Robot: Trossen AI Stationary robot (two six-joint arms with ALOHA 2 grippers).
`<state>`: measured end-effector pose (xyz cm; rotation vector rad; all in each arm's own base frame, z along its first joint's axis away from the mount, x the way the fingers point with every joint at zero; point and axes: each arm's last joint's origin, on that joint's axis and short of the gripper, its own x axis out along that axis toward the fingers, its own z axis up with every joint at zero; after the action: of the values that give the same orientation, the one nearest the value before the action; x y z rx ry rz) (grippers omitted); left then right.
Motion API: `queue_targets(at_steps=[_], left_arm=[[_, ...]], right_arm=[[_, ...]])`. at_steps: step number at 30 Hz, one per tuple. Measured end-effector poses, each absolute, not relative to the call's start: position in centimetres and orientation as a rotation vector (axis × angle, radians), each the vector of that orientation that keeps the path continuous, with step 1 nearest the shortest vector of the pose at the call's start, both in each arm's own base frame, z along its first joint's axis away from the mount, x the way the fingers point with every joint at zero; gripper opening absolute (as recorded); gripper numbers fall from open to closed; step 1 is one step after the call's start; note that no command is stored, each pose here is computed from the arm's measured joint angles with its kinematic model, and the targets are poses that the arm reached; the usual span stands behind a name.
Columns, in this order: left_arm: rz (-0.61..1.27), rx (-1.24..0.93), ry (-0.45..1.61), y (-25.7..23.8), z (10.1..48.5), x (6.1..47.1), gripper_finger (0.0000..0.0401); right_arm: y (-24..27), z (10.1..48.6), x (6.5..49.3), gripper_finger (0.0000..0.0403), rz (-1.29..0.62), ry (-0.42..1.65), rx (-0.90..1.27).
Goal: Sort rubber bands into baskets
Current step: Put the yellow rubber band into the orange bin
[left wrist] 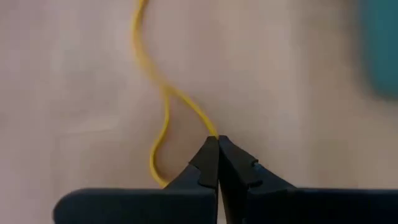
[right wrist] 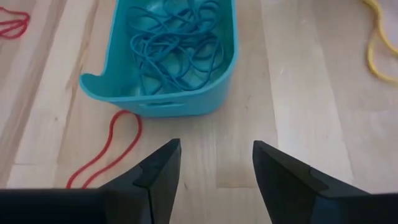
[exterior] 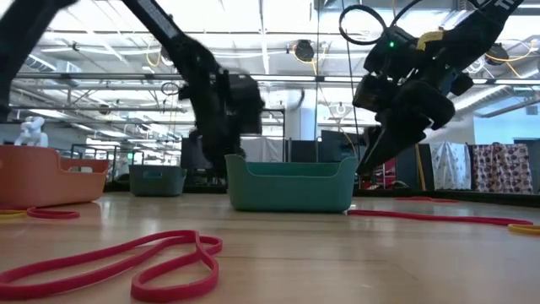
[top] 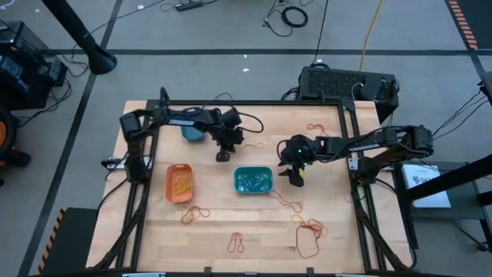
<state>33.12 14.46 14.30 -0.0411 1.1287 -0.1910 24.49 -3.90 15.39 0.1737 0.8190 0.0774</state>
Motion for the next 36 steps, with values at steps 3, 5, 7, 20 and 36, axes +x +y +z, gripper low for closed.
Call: queue_targets(at_steps=[3, 5, 7, 20, 36], left_arm=[[-0.223, -0.019, 1.07, 13.4, 16.9, 33.0, 0.0002], [-0.224, -0.01, 1.083, 12.6, 18.4, 32.3, 0.0002], [-0.222, 0.015, 1.069, 11.7, 20.0, 31.9, 0.0002], [0.08, -0.055, 1.132, 4.5, 30.2, 23.7, 0.0001], [0.347, -0.447, 1.249, 0.1, 33.3, 14.8, 0.0]], right_arm=[[-3.9, 15.4, 24.5, 0.0193, 0.063, 0.82, 0.209], [-3.7, 15.4, 24.5, 0.0193, 0.062, 0.824, 0.22], [-3.4, 15.4, 24.6, 0.0193, 0.072, 0.824, 0.215], [-1.9, 15.6, 24.9, 0.0193, 0.148, 0.804, 0.15], [-1.5, 15.9, 25.3, 0.0193, 0.189, 0.744, 0.073]])
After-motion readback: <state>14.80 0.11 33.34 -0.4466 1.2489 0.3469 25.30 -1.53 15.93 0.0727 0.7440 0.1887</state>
